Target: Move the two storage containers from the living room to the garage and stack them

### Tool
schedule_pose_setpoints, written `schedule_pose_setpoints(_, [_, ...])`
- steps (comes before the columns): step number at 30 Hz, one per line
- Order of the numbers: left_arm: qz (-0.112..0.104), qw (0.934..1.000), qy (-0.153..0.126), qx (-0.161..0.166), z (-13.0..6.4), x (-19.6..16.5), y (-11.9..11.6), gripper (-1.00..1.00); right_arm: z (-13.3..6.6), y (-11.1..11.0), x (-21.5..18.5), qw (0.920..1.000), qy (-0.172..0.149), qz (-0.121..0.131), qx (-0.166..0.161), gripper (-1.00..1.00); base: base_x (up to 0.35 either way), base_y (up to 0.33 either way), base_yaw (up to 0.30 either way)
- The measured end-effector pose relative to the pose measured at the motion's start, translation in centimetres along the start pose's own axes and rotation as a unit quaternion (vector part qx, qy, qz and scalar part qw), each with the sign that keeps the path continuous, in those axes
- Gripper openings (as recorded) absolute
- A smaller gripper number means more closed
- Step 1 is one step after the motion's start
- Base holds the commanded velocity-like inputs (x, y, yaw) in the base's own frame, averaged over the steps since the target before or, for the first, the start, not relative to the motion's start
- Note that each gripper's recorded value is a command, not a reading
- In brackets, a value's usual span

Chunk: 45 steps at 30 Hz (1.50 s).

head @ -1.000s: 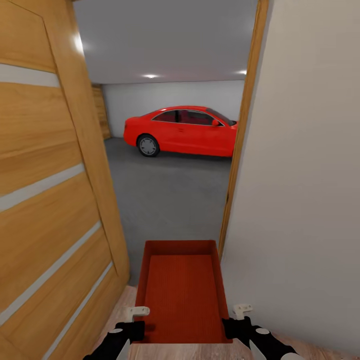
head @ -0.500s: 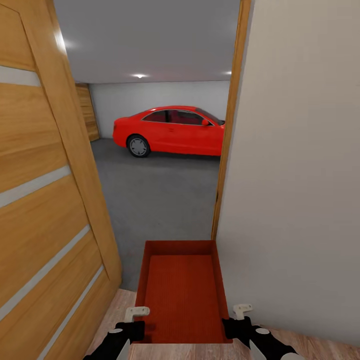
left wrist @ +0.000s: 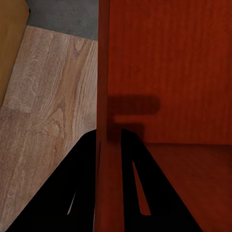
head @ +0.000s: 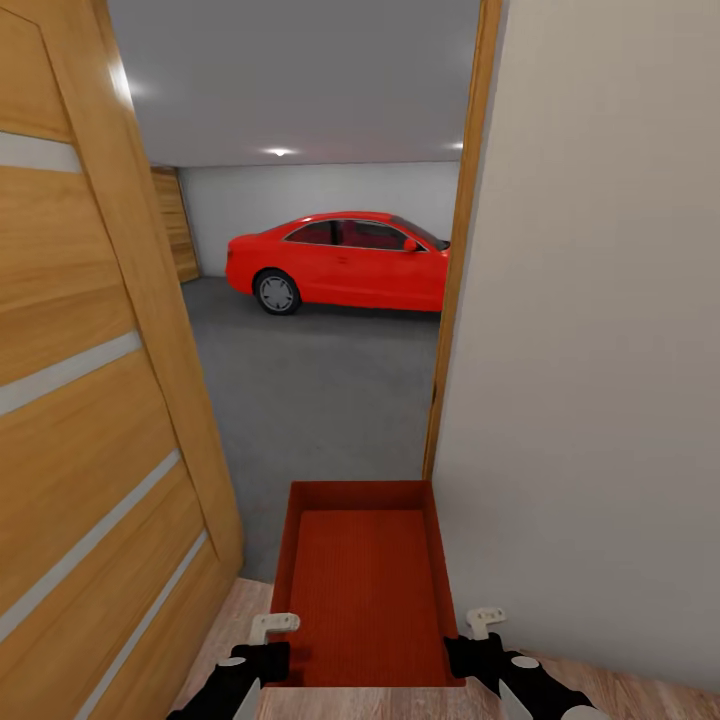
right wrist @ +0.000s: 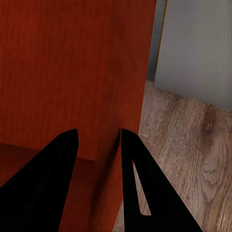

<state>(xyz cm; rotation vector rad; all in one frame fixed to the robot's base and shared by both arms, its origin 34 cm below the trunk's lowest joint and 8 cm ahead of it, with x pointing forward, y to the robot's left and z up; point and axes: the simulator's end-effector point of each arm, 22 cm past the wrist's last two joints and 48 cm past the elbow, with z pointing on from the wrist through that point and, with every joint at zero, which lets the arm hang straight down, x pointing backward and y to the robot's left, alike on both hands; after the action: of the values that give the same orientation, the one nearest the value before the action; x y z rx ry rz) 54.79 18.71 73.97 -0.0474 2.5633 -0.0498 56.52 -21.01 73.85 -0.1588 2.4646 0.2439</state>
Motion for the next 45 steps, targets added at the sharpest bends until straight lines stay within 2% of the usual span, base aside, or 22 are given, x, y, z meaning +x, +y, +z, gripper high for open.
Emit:
schedule_pose_setpoints(19, [0.0,1.0,0.0,0.0,0.01,-0.02,0.1,-1.0,0.02,0.1,-0.01,1.0,0.0,0.0,0.0,-1.0,0.0,0.242,0.0])
schedule_pose_setpoints(35, [0.0,1.0,0.0,0.0,-0.01,-0.04,0.01,-1.0,0.0,0.02,-0.01,1.0,0.0,0.0,0.0,-1.0,0.0,0.016,0.0])
schedule_pose_setpoints(45, [0.0,1.0,0.0,0.0,-0.01,-0.02,-0.02,-1.0,-0.01,-0.02,0.0,1.0,0.0,0.0,0.0,-1.0,0.11,0.091,0.0])
